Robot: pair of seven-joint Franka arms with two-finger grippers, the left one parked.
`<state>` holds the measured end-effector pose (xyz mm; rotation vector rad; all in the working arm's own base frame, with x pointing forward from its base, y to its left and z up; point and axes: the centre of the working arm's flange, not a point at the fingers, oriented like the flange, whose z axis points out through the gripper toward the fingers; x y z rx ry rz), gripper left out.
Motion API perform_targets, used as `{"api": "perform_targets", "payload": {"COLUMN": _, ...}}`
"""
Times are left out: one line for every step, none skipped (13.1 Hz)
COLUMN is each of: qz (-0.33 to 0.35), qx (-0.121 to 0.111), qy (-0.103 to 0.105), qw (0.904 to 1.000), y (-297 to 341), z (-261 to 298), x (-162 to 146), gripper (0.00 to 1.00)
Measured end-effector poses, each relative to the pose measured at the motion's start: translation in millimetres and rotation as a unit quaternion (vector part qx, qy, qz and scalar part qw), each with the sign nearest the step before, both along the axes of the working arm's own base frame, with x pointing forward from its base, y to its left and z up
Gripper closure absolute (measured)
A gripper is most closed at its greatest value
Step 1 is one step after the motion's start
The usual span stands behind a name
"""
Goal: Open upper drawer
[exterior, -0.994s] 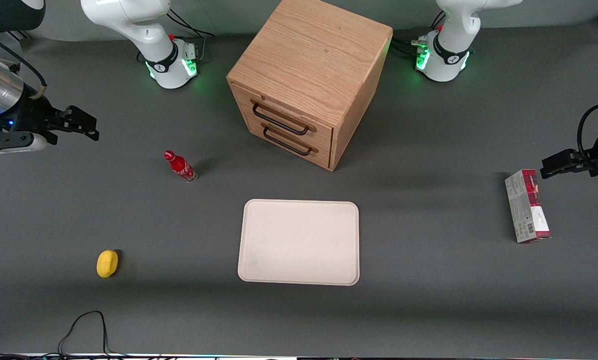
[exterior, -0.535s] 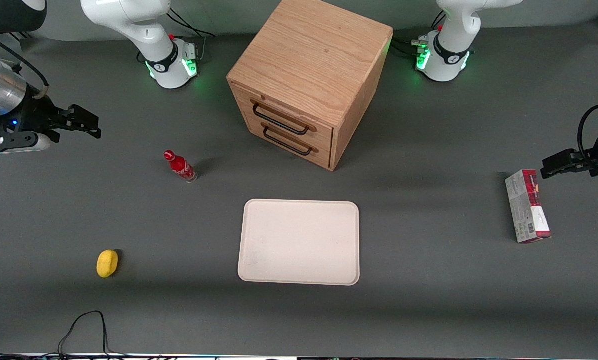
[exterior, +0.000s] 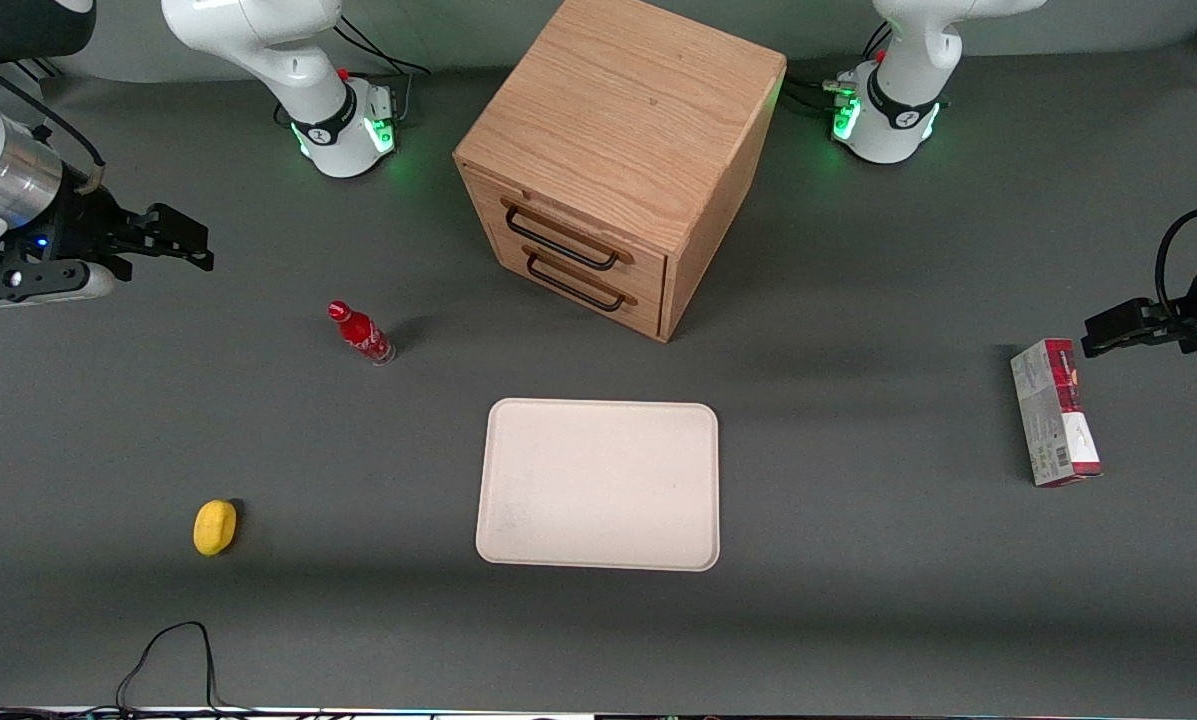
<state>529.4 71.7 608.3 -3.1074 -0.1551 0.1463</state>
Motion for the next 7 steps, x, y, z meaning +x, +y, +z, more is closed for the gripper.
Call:
{"api": "perform_targets", "payload": {"qz": 0.016, "qx": 0.002, "qy": 0.001, "qw": 0.9999, "y": 20, "z": -2, "x": 4, "gripper": 0.00}}
{"api": "perform_targets", "payload": {"qz": 0.033, "qx": 0.004, "qy": 0.004, "qw": 0.9994, "y": 40, "z": -6, "x": 7, "gripper": 0.00}}
{"api": "perform_targets", "payload": {"qz": 0.049, "qx": 0.007, "qy": 0.007, "qw": 0.9987, "y": 61, "z": -11, "x": 10, "gripper": 0.00}}
{"api": "perform_targets", "payload": {"qz": 0.068, "qx": 0.008, "qy": 0.010, "qw": 0.9976, "y": 84, "z": -16, "x": 13, "gripper": 0.00}}
{"api": "perform_targets", "payload": {"qz": 0.088, "qx": 0.008, "qy": 0.013, "qw": 0.9960, "y": 109, "z": -22, "x": 15, "gripper": 0.00}}
{"api": "perform_targets", "payload": {"qz": 0.106, "qx": 0.007, "qy": 0.016, "qw": 0.9942, "y": 133, "z": -29, "x": 17, "gripper": 0.00}}
{"api": "perform_targets", "payload": {"qz": 0.125, "qx": 0.005, "qy": 0.021, "qw": 0.9919, "y": 157, "z": -38, "x": 18, "gripper": 0.00}}
